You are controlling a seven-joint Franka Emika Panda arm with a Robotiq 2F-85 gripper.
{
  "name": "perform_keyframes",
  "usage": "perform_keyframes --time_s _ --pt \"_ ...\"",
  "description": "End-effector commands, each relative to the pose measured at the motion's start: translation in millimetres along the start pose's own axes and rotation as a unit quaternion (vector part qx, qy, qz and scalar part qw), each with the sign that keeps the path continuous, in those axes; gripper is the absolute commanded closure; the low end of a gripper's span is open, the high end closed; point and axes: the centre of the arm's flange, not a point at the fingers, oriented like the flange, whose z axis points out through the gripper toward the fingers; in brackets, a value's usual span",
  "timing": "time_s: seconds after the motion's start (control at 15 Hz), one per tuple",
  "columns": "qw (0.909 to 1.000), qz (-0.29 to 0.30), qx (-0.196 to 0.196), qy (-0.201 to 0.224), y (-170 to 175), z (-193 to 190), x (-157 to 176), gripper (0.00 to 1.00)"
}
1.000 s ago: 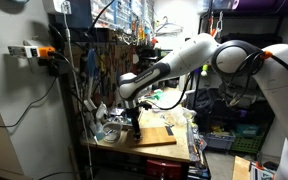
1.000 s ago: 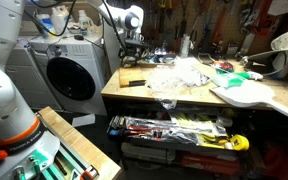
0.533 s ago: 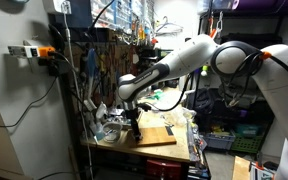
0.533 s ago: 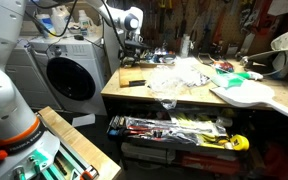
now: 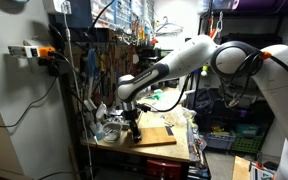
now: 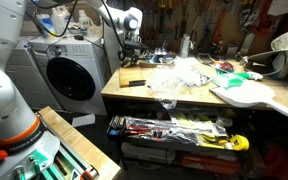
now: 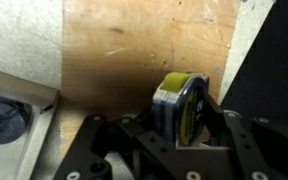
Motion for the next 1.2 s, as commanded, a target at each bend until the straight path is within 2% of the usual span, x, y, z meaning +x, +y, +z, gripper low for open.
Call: perform_keyframes --time_s 0.0,0.07,0.33,0.6,0.87,1.13 --pt "0.9999 -0.005 0.011 0.01 -6.2 -0.8 -4.1 0.88" --pt "0.9999 0.004 0.003 0.01 -10.5 -4.6 -7.0 0.93" --pt "0.9981 0.048 -0.036 0.011 -22.2 -15.8 -16.4 0.92" --pt "0.9859 0.133 -0.102 0.0 -35.6 -22.6 -15.7 0.92" --pt "0.9672 0.187 -0.168 -0.032 -61.9 -10.4 -7.9 0.92" --pt "0.9395 0.239 -0.237 -0.062 -82.2 -0.2 -7.4 0.92"
